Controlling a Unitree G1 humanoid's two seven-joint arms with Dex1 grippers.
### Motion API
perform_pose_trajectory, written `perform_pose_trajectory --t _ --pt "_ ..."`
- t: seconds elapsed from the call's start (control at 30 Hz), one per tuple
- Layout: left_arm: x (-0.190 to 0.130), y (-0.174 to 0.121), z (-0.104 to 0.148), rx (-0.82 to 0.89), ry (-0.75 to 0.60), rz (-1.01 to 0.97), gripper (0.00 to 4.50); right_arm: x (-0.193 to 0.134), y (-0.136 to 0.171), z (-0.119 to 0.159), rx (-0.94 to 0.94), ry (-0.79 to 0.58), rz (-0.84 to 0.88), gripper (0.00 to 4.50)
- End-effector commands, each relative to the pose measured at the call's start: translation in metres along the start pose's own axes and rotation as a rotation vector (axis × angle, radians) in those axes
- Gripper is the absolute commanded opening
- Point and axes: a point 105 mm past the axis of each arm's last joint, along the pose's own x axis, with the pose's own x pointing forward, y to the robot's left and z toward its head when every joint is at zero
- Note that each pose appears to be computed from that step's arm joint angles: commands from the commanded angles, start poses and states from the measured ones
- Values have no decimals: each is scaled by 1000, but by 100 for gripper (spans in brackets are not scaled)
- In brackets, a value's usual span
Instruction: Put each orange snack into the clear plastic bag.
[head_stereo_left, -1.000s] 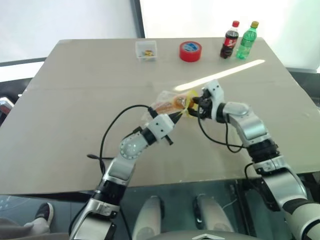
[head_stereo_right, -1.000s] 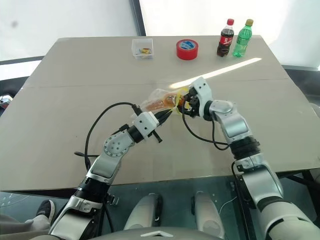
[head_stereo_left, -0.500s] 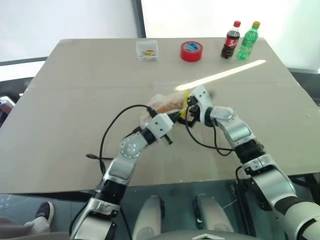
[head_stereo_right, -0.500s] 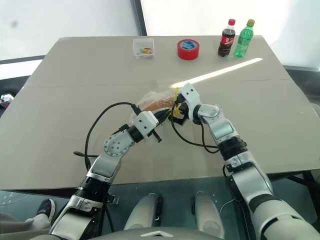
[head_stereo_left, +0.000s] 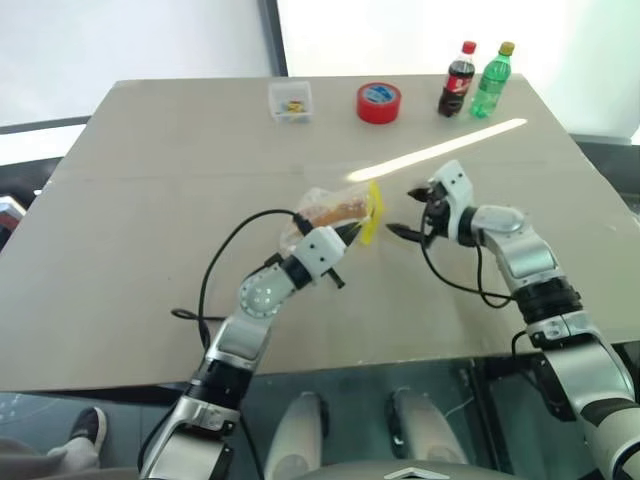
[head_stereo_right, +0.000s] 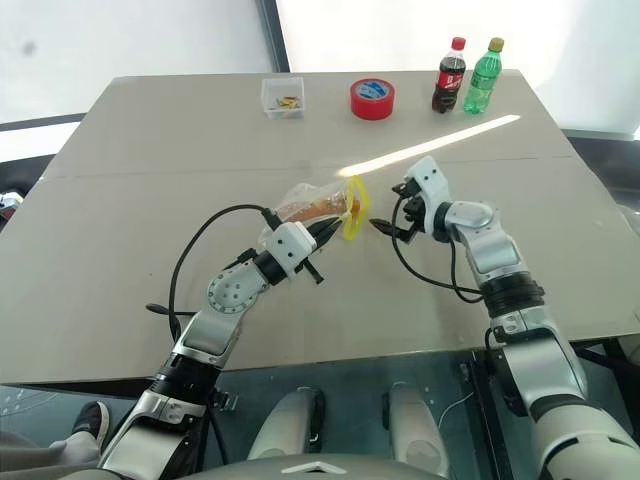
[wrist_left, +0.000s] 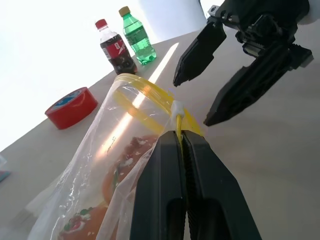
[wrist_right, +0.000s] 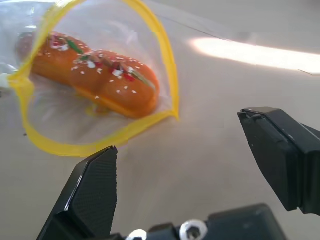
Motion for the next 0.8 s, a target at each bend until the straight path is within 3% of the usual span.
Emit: perform_pose_trajectory --t 0.03,0.43,0.53,0.63,0.8 --pt "1 6 10 19 -41 19 0 9 -6 15 19 -55 -34 445" --pt "-2 8 10 31 -35 25 0 40 -8 40 161 -172 -4 445" --pt "-1 8 10 31 -34 27 0 42 -11 41 169 -174 -8 368" --pt "-1 8 10 32 -34 31 0 43 -12 41 181 -177 -7 216" --pt "-1 8 10 34 -34 33 0 45 -11 44 182 -191 2 7"
